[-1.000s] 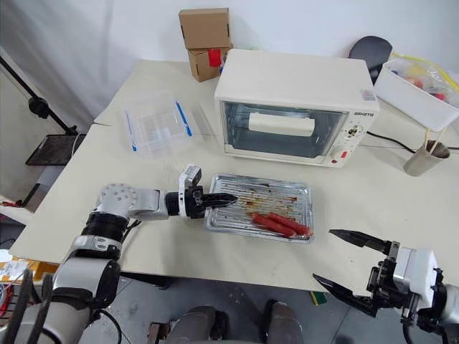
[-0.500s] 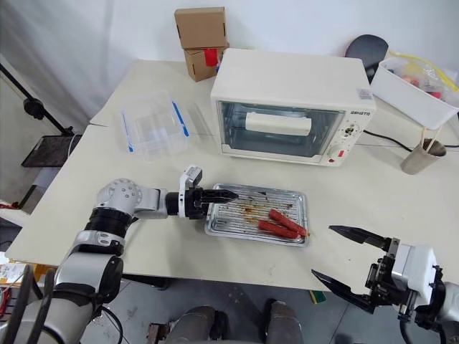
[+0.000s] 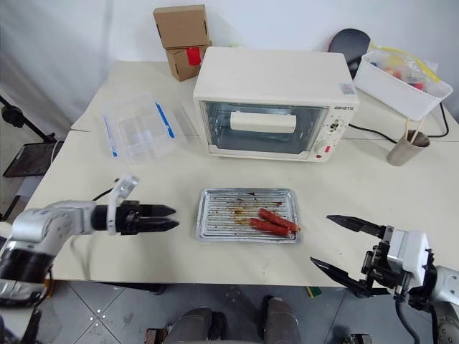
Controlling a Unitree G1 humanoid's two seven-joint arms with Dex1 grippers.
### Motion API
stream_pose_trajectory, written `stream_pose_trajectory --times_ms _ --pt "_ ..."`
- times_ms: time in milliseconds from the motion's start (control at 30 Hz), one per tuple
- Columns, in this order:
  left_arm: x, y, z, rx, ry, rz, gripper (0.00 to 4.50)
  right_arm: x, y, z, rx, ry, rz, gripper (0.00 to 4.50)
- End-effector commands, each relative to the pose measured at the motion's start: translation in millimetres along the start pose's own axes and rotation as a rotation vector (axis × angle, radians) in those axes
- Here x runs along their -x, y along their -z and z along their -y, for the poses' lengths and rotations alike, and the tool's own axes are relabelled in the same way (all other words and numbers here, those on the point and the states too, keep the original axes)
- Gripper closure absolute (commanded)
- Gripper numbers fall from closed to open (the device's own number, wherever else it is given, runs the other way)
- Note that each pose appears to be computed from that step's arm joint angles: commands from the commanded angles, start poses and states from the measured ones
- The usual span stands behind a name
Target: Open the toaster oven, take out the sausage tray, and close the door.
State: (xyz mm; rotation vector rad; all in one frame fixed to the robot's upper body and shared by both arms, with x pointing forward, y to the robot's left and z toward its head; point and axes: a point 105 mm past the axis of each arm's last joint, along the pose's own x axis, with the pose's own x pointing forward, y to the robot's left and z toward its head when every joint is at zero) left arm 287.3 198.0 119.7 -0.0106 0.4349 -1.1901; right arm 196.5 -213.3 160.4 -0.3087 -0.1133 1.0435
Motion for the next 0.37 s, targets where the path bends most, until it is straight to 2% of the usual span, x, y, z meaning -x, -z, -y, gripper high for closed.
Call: stream_pose_trajectory --times_ms 33,100,367 --pt "14.4 -17.8 0.3 -0.438 -0.085 0.064 0.02 -0.7 -8.8 5.9 0.014 -0.060 0.012 0.00" --pt "18.9 -18.4 1.6 -0.520 -0.125 0.103 0.02 -2.2 -10.8 7.2 0.017 -0.095 0.008 0.00" --pt "18.3 -16.0 8.5 -0.536 -0.136 0.134 0.02 -3.9 -5.6 12.7 0.003 -0.138 -0.002 0.00"
